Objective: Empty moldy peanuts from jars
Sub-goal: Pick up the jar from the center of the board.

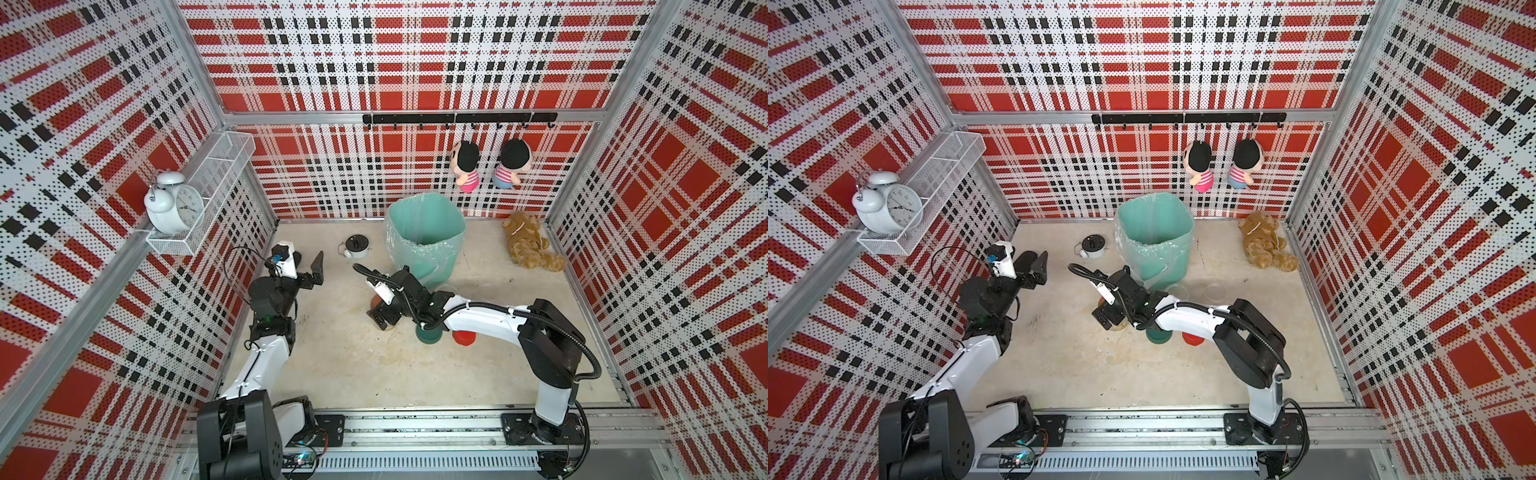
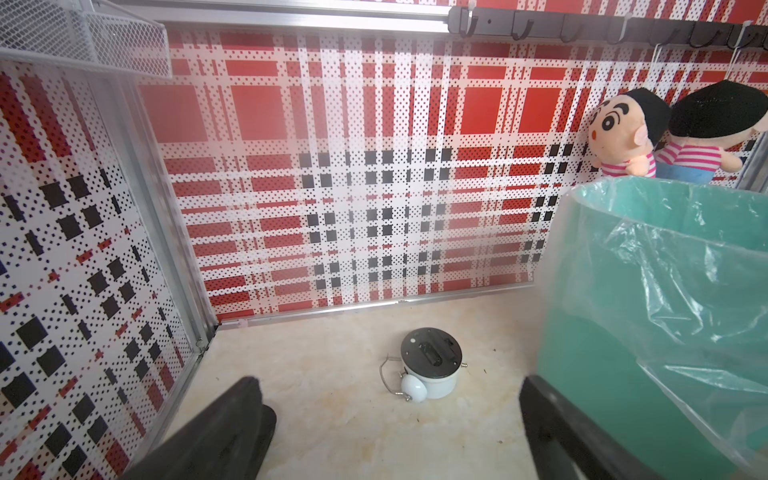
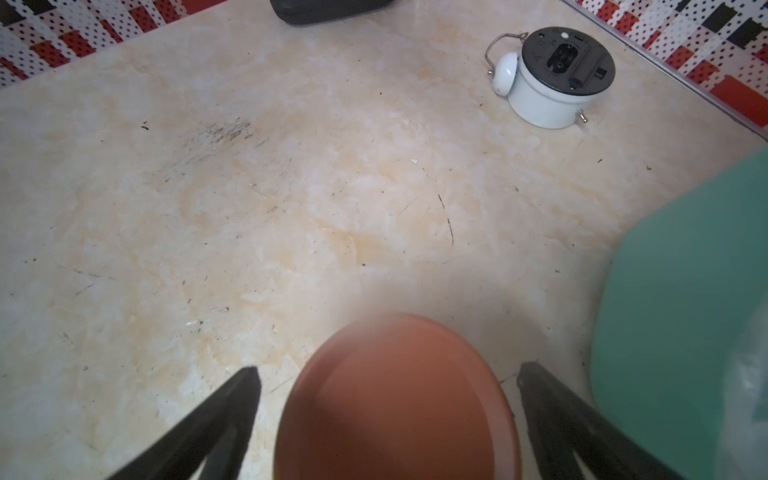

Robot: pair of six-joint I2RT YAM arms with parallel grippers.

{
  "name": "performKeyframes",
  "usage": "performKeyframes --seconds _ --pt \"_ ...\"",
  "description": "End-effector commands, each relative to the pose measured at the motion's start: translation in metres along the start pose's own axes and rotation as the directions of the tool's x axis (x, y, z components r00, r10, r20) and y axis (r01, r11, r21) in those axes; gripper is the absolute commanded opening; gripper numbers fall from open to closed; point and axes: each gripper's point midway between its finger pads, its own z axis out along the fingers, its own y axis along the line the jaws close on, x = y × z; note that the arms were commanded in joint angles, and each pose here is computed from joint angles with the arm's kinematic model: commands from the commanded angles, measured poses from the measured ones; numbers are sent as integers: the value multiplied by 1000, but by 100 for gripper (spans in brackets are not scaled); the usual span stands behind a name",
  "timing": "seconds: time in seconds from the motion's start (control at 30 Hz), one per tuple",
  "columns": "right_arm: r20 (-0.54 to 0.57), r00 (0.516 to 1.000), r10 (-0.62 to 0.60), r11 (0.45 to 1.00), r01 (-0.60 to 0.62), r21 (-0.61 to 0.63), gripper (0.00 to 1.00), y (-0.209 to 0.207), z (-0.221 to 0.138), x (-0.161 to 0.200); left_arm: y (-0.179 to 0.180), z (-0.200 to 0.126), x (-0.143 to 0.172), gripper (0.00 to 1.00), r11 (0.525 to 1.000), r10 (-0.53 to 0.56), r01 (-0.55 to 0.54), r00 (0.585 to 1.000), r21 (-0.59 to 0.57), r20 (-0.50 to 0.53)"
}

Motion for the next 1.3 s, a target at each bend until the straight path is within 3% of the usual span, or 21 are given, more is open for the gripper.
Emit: performKeyframes --seconds 0.0,0.27,0.43,0.73,0.8,0.97,1.27 --pt "-6 1000 3 999 -2 42 100 -3 5 3 3 -4 -2 98 1000 -1 1 1000 -11 17" --pt "-72 997 4 998 0 60 99 -5 17 21 2 -4 -1 98 1000 -1 1 1000 -3 15" --pt "-30 1000 8 1000 -7 27 90 1 13 13 2 -3 2 98 1000 -4 4 1000 -3 8" --pt "-26 999 33 999 -34 -37 64 12 11 14 -1 -3 1 98 1000 7 -7 1000 15 9" --pt "1 999 37 998 -37 -42 52 12 6 9 -3 -3 1 98 1000 9 -10 1000 29 9" --pt "110 994 24 997 -16 -74 1 16 -17 -19 -25 -4 -5 98 989 40 -43 999 141 24" --pt "321 947 -3 987 55 -154 0 5 -102 -85 -80 -12 -22 98 922 103 -130 990 365 93"
